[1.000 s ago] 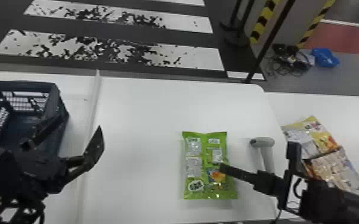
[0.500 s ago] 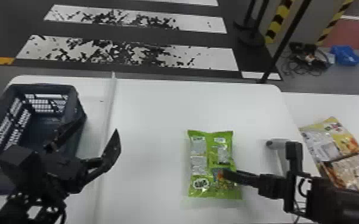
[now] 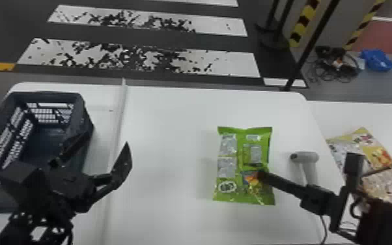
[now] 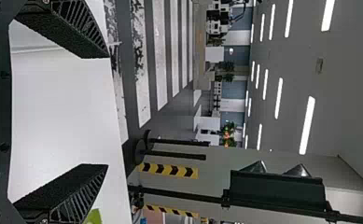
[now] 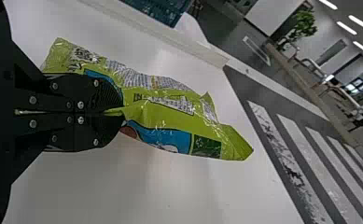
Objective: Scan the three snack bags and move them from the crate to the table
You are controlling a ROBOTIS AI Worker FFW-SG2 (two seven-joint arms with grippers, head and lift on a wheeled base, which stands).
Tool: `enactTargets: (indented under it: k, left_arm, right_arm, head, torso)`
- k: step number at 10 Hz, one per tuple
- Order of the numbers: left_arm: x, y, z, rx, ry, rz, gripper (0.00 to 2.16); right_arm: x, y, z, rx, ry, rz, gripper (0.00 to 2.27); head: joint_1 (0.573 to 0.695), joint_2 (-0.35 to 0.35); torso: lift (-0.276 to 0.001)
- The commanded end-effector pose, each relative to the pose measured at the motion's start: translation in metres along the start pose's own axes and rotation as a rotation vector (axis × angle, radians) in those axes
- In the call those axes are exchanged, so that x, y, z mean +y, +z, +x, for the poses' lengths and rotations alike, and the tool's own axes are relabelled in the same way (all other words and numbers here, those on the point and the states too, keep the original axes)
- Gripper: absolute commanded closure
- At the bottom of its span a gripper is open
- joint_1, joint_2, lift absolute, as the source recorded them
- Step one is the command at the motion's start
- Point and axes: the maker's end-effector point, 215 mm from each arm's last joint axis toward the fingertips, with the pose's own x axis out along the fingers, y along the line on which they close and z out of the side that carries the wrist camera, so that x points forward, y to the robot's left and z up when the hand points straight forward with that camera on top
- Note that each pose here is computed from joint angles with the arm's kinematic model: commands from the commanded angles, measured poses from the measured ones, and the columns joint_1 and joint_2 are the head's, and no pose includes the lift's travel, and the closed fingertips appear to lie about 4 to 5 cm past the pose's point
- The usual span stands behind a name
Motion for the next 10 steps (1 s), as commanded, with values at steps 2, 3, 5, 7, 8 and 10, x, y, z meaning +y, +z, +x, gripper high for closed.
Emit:
enactTargets:
  k: [2, 3, 5, 7, 8, 10]
  left_arm:
    - [-0.003, -0.006, -0.001, -0.001, -0.002, -0.005, 0.03]
    - [-0.003, -0.006, -0.003, -0.004, -0.001, -0.005, 0.03]
    - [-0.006, -0.002, -0.005, -0.016, -0.008, -0.001, 0.03]
    - [-0.008, -0.005, -0.006, -0.009, -0.013, 0.008, 0.03]
    - [-0.008, -0.004, -0.008, -0.013, -0.013, 0.011, 0.03]
    - [-0.004, -0.006, -0.010, -0.009, -0.007, 0.015, 0.03]
  right_arm:
    - [-0.032, 0.093, -0.058, -0.335, -0.070, 0.067, 2.24]
    - [-0.061, 0.128, -0.083, -0.464, -0.149, 0.088, 2.24]
    - [-0.147, 0.176, -0.129, -0.693, -0.406, 0.142, 2.24]
    - [-0.211, 0.180, -0.160, -0.781, -0.608, 0.214, 2.24]
    - [-0.238, 0.174, -0.169, -0.790, -0.698, 0.252, 2.24]
    - [-0.279, 0.152, -0.177, -0.754, -0.858, 0.302, 2.24]
  head:
    - [0.695, -0.152]
    - [0.695, -0.202]
    - [0.695, -0.336]
    - [0.695, -0.350]
    - [0.695, -0.350]
    - [0.695, -0.350]
  torso:
    - [-0.062]
    - [-0.062]
    - [-0.062]
    - [-0.062]
    - [-0.062]
    - [-0.062]
